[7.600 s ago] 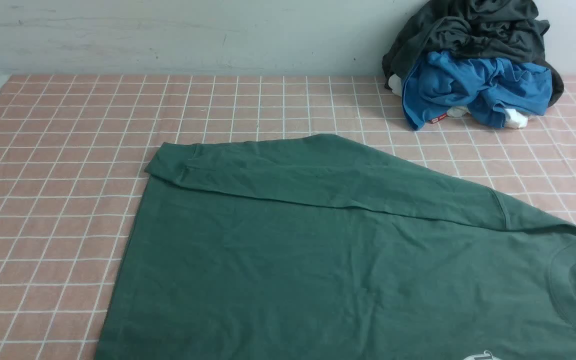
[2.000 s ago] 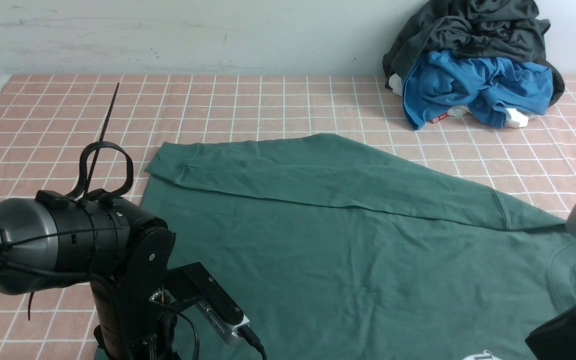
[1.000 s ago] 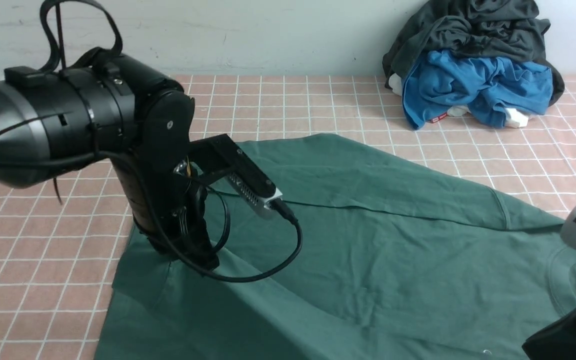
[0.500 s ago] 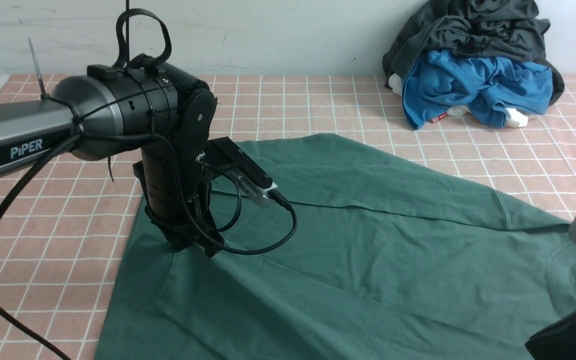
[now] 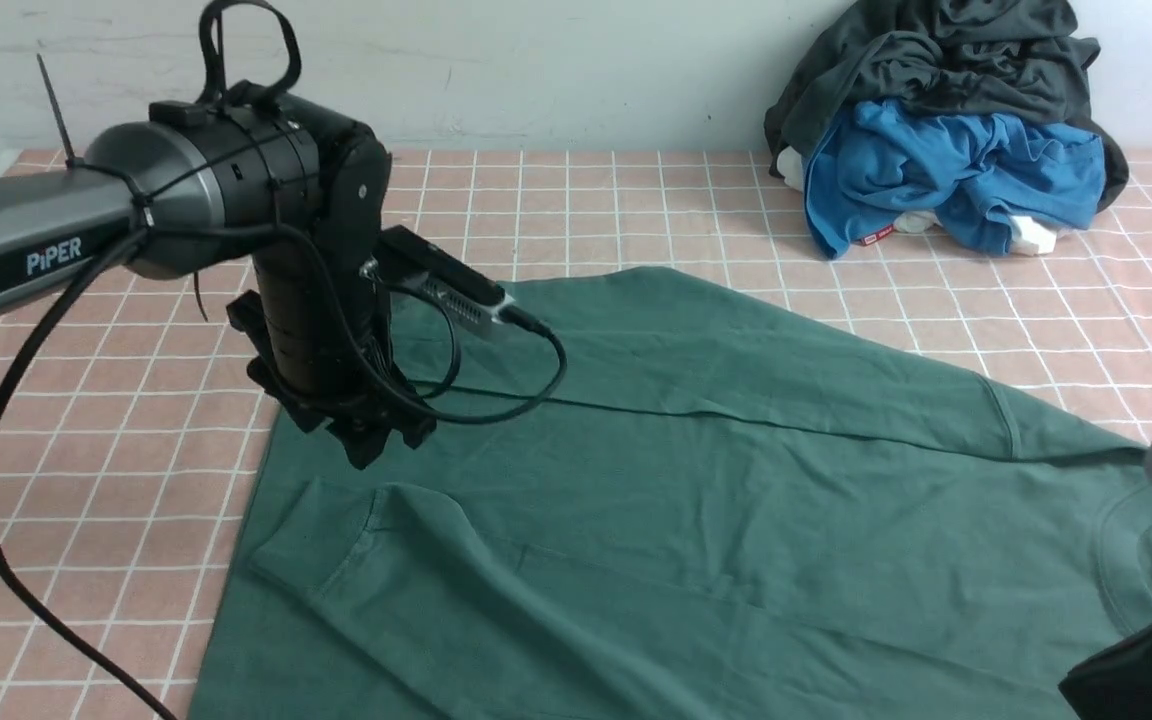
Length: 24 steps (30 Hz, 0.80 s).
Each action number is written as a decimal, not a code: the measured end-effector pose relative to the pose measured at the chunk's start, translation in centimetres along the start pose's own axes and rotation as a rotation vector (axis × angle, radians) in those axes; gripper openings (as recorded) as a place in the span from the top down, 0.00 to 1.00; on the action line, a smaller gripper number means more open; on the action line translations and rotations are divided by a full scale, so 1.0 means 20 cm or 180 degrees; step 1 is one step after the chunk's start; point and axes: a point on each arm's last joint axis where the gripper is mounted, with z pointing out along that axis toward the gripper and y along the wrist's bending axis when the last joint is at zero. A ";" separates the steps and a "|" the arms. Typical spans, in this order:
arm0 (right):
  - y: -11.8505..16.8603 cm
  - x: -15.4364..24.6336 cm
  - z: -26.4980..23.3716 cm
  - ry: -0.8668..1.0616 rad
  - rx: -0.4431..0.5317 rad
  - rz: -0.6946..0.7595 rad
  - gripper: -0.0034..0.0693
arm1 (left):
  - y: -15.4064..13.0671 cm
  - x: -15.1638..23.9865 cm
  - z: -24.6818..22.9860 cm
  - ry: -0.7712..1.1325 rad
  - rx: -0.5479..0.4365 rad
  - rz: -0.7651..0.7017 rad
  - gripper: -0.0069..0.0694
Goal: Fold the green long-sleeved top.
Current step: Use the left arm to clamp the cuff farthest from it
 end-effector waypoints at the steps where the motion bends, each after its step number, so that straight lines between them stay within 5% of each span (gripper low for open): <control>1: -0.01 -0.01 -0.01 0.0012 0.0036 0.0013 0.97 | 0.03 -0.02 0.00 -0.0038 -0.0016 -0.0029 0.40; 12: -0.05 -0.16 -0.05 -0.0058 0.0212 0.0047 0.97 | 0.16 -0.18 0.18 -0.0445 -0.0439 0.0565 0.40; 24: -0.07 -0.21 0.01 -0.0002 0.0208 0.0066 0.97 | 0.38 -0.28 0.30 -0.0587 -0.0455 -0.0747 0.40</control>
